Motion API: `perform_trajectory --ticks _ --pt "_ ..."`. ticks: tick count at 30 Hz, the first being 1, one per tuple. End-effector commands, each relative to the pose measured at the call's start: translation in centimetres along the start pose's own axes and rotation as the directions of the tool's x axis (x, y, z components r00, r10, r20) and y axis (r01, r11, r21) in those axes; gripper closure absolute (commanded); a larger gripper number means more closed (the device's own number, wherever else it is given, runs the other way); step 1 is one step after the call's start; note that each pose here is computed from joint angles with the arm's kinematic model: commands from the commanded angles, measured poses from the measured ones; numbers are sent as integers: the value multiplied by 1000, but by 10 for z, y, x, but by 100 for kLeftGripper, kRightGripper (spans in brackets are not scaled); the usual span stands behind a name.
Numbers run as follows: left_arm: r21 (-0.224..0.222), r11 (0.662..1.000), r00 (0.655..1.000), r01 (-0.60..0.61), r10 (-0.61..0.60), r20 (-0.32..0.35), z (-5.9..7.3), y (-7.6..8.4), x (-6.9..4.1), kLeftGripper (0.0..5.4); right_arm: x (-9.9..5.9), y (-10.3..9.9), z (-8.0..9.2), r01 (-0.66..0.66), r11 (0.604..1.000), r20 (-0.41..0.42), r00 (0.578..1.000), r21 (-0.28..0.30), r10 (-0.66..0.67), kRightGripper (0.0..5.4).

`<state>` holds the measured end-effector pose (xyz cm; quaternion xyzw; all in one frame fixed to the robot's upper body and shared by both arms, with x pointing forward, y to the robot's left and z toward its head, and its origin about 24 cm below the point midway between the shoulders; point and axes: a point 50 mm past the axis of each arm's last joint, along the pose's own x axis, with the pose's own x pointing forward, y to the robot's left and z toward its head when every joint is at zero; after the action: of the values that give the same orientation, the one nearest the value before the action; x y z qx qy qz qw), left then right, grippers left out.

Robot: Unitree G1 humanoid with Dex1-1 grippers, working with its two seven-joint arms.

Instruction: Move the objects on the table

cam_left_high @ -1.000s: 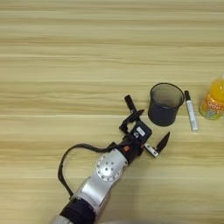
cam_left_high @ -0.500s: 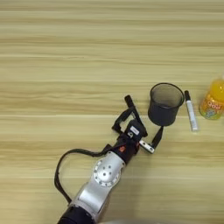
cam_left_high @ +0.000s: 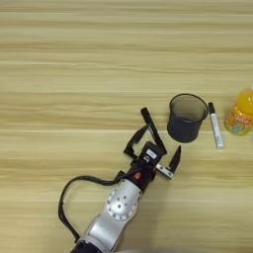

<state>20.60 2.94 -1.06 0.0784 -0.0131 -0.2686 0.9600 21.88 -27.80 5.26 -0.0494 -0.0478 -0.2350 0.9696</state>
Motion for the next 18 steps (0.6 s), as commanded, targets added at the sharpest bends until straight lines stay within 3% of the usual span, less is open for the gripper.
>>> perform_trajectory --ticks 1,6,14,18 --pt "-35 999 998 25 -26 -53 -6 -26 1 3 0 -2 1 8 1000 0 1000 -7 -7 0" --pt "-29 999 990 -31 27 -139 -23 -21 -2 3 0 -2 2 9 1000 3 1000 -7 -9 0" --pt "-114 980 946 -164 123 -299 -47 -18 -6 3 0 -2 2 10 1000 5 1000 -6 -10 0" --pt "-129 979 944 -159 113 -310 -50 -21 -8 3 -1 -2 3 10 1000 8 1000 -6 -10 0"
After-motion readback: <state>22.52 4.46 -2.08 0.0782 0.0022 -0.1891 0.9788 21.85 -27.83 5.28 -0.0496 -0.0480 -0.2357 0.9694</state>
